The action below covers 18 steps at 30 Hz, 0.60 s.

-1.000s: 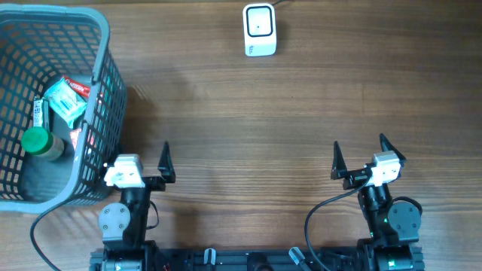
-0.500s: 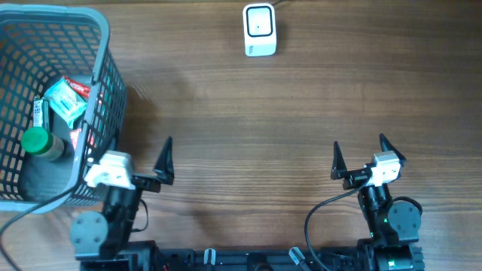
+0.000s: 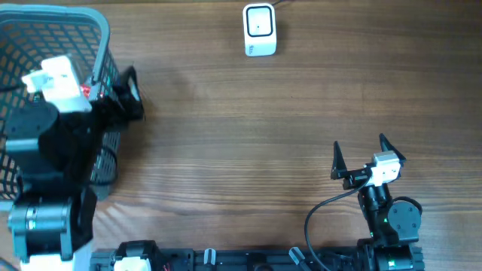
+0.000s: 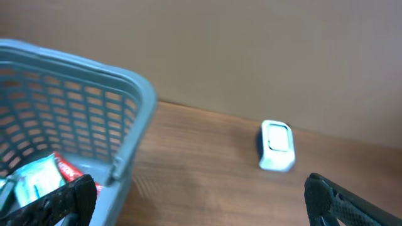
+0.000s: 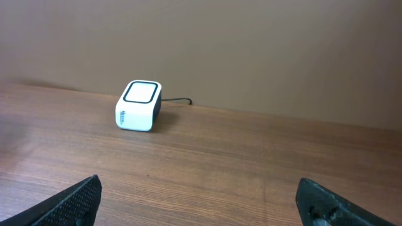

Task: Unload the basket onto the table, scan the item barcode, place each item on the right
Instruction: 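Reach left gripper into basket and grasp the green-lidded jar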

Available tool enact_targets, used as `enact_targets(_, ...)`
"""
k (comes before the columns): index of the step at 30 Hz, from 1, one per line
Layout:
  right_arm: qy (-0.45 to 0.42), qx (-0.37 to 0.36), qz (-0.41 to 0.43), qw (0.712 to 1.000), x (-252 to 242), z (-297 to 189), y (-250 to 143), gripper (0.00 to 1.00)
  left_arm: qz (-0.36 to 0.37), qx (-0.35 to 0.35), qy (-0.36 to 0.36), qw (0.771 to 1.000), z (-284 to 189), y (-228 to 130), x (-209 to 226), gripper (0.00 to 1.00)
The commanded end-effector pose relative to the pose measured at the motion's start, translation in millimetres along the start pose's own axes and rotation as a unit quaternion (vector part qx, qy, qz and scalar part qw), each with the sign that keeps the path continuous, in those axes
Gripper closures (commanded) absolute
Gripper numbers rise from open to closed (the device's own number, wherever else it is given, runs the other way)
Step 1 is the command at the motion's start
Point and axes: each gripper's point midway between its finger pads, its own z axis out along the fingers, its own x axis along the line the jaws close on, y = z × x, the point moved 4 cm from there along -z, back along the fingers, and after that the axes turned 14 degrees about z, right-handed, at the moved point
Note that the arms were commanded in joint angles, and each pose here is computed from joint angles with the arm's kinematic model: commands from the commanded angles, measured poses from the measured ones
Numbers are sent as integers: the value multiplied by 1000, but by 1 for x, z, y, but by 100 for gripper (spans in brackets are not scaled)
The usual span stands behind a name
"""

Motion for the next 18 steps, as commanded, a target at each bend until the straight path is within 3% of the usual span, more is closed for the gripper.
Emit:
enact_targets(1,-4,-2,-3,1000,-1,0,0,0,-101,-12,197,975,-4,22,62,0)
enact_targets(6,-4,-2,-3,1000,-1,0,0,0,-171,93,322,926,14,23,139,0)
enact_targets(10,-4,-2,-3,1000,-1,0,0,0,-284,216,383,852,44,-47,201,0)
enact_targets(14,-4,-2,-3,1000,-1,0,0,0,-306,313,390,810,76,-105,227,0)
enact_targets(16,-4,-2,-3,1000,-1,0,0,0,-327,365,396,776,94,-141,235,0)
enact_targets(18,-4,-2,-3,1000,-1,0,0,0,-330,389,396,764,105,-159,238,0)
